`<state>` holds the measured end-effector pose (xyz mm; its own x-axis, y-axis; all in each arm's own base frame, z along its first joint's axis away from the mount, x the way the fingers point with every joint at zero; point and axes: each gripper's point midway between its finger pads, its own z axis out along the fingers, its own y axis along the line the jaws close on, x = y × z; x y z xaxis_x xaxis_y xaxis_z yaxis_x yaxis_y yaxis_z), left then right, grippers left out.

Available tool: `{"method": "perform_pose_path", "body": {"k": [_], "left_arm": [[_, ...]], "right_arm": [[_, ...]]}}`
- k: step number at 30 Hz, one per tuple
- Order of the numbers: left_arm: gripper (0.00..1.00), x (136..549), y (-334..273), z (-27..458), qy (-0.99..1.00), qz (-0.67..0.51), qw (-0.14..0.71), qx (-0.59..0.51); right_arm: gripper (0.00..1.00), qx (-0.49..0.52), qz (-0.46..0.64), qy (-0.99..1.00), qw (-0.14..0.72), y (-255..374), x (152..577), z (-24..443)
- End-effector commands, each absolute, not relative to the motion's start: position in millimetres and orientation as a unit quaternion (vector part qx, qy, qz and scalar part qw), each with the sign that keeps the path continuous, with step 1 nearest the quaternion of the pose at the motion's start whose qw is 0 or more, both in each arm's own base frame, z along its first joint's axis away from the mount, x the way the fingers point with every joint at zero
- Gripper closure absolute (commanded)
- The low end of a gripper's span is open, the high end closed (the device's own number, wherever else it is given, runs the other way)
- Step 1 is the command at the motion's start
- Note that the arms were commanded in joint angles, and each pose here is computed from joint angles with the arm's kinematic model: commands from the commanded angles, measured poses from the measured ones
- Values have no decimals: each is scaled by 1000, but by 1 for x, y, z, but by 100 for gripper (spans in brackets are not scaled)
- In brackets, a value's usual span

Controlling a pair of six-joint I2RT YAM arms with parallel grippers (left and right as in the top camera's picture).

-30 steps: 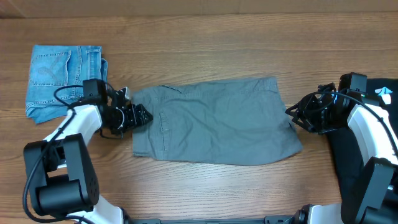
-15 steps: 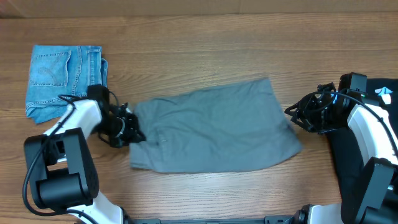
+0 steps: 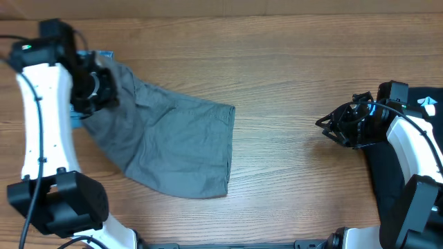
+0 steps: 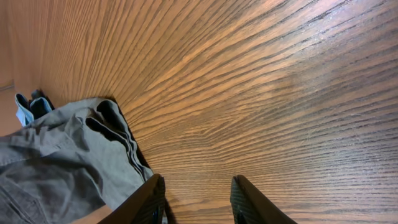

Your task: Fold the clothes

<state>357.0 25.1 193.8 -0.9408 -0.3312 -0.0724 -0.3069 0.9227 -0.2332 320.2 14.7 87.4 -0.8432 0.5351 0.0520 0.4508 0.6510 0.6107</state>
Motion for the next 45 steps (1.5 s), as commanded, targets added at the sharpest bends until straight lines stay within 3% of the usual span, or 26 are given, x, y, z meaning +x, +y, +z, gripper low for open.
{"method": "perform_pose_path", "body": {"k": [1, 7, 15, 21, 23, 27, 31, 38, 39, 40, 41, 42, 43, 45], "left_arm": [[96, 356, -16, 170, 984, -88, 28, -150], [95, 341, -97, 128, 992, -88, 2, -88], [93, 325, -148, 109, 997, -64, 8, -51], [63, 314, -174, 67, 994, -47, 31, -91], [39, 311, -183, 62, 994, -61, 29, -91], [34, 309, -184, 67, 994, -66, 21, -89], [31, 321, -168, 100, 993, -61, 18, -96], [32, 345, -133, 196, 995, -36, 73, -59], [39, 346, -127, 200, 995, -22, 80, -54], [56, 349, -114, 202, 994, 9, 90, -57], [80, 348, -105, 201, 994, 30, 89, -61], [90, 346, -99, 196, 994, 42, 83, -63], [96, 342, -97, 190, 995, 47, 71, -57], [96, 332, -89, 175, 995, 66, 44, -56]], "right_arm": [[62, 265, 321, 906, 80, 14, 322, 95], [61, 265, 321, 906, 80, 14, 322, 95], [62, 264, 321, 906, 83, 14, 323, 95], [61, 264, 321, 906, 82, 14, 323, 95], [61, 264, 321, 906, 82, 14, 323, 95], [62, 265, 321, 906, 81, 14, 322, 95], [61, 250, 322, 909, 85, 16, 322, 95], [61, 123, 379, 910, 113, 62, 320, 123], [61, 104, 384, 910, 118, 70, 319, 127], [61, 74, 393, 908, 124, 87, 317, 136], [62, 49, 404, 905, 128, 101, 315, 143], [65, 22, 415, 900, 133, 116, 312, 151], [68, -9, 429, 893, 136, 134, 309, 159], [73, -75, 457, 876, 137, 172, 297, 172]]}}
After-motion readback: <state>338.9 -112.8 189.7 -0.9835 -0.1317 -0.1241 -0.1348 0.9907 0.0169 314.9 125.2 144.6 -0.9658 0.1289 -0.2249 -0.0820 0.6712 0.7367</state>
